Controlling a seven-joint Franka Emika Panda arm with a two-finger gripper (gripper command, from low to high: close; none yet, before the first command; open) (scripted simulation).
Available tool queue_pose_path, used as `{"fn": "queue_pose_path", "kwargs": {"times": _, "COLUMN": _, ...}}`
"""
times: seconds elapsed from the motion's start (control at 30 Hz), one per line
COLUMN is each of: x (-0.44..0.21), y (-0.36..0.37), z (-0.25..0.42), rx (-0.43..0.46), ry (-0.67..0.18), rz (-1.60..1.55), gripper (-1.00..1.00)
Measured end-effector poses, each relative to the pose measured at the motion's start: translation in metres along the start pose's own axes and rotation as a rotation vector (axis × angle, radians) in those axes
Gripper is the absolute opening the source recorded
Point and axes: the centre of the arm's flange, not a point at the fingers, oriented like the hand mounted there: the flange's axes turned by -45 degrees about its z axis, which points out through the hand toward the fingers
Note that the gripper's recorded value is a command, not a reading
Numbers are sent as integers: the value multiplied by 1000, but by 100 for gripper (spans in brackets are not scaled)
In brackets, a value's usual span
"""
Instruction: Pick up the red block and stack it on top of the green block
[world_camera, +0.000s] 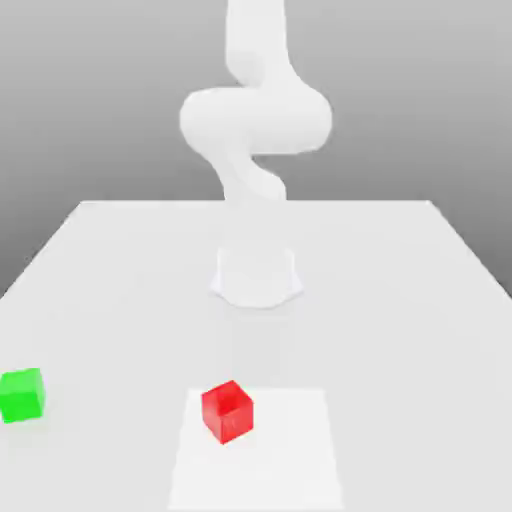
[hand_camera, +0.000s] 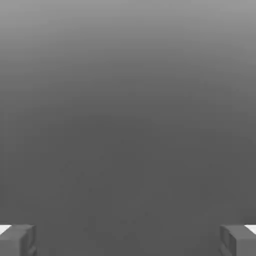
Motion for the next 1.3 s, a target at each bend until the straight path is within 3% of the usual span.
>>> {"fn": "queue_pose_path", "kwargs": {"times": 0.33, "x": -118, "y": 16, "z": 228, "rx": 96, "ry": -367, "rz": -272, "gripper": 0}}
{"fn": "queue_pose_path", "kwargs": {"times": 0.63, "x": -293, "y": 22, "z": 337, "rx": 208, "ry": -677, "rz": -516, "gripper": 0}}
{"fn": "queue_pose_path", "kwargs": {"times": 0.83, "x": -337, "y": 22, "z": 379, "rx": 216, "ry": -694, "rz": -533, "gripper": 0}}
{"fn": "queue_pose_path", "kwargs": {"times": 0.87, "x": -342, "y": 21, "z": 384, "rx": 216, "ry": -695, "rz": -531, "gripper": -100}}
{"fn": "queue_pose_path", "kwargs": {"times": 1.1, "x": -343, "y": 21, "z": 384, "rx": 217, "ry": -696, "rz": -531, "gripper": -100}}
{"fn": "queue_pose_path", "kwargs": {"times": 1.3, "x": -309, "y": 23, "z": 347, "rx": 217, "ry": -695, "rz": -529, "gripper": -100}}
